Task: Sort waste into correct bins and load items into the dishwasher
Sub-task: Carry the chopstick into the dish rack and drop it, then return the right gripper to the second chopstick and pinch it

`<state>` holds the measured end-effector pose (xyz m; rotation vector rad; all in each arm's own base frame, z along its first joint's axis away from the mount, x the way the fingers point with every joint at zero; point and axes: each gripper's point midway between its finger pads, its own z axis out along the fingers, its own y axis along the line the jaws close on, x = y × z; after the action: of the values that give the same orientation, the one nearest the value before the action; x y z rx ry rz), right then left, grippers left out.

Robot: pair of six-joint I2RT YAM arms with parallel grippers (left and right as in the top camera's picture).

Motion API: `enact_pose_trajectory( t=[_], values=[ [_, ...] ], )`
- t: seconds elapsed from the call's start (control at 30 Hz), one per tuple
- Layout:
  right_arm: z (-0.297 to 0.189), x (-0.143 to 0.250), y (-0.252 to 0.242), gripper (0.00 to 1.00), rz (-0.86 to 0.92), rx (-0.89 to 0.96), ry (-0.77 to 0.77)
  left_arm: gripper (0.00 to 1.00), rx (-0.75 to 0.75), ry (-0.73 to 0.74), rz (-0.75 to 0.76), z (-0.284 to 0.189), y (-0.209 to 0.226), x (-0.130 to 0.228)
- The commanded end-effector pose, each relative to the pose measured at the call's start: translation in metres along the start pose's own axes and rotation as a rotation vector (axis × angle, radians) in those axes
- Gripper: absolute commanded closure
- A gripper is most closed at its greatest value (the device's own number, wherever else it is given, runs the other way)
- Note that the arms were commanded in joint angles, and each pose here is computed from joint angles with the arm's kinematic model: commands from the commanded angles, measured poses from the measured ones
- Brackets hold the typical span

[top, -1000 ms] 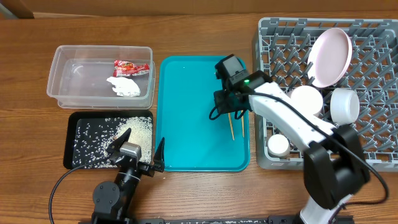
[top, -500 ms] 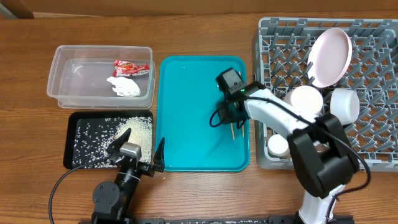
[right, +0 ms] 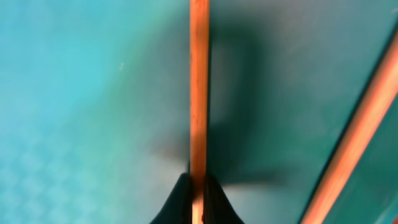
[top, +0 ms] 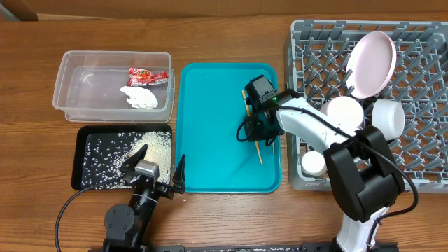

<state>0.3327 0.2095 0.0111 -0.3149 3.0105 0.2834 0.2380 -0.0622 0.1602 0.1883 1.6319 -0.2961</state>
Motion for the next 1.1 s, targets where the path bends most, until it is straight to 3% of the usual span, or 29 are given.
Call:
enact_pose_trajectory(
  t=[0.0, 0.13, 0.3, 0.47, 0.63, 0.7, 0.73, 0.8, 1.07],
  values=[
    [-0.058, -0.033, 0.022, 0.96, -0.008, -0.09, -0.138, 0.0, 0.005, -0.008, 0.01, 0.0, 0.0, -0.001],
    [-0.116, -0.057, 0.005, 0.96, 0.022, -0.047, -0.278, 0.0, 0.005, -0.009, 0.01, 0.0, 0.0, -0.001],
    [-0.153, -0.071, -0.05, 0.96, 0.106, 0.096, -0.391, 0.0, 0.005, -0.009, 0.01, 0.0, 0.0, -0.001],
    [-0.156, -0.074, -0.103, 0.96, 0.147, 0.181, -0.39, 0.0, 0.005, -0.009, 0.01, 0.0, 0.0, -0.001],
    [-0.141, -0.068, -0.126, 0.96, 0.133, 0.216, -0.324, 0.0, 0.005, -0.008, 0.01, 0.0, 0.0, -0.001],
    [-0.134, -0.066, -0.127, 0.93, 0.088, 0.226, -0.297, 0.0, 0.005, -0.008, 0.01, 0.0, 0.0, -0.001],
    [-0.133, -0.065, -0.127, 0.83, 0.079, 0.227, -0.289, 0.0, 0.005, -0.009, 0.01, 0.0, 0.0, -0.001],
    [-0.135, -0.061, -0.121, 0.76, 0.067, 0.224, -0.275, 0.0, 0.005, -0.008, 0.01, 0.0, 0.0, -0.001],
    [-0.144, -0.051, -0.034, 0.68, -0.049, 0.125, -0.308, 0.0, 0.005, -0.008, 0.01, 0.0, 0.0, -0.001]
  ],
)
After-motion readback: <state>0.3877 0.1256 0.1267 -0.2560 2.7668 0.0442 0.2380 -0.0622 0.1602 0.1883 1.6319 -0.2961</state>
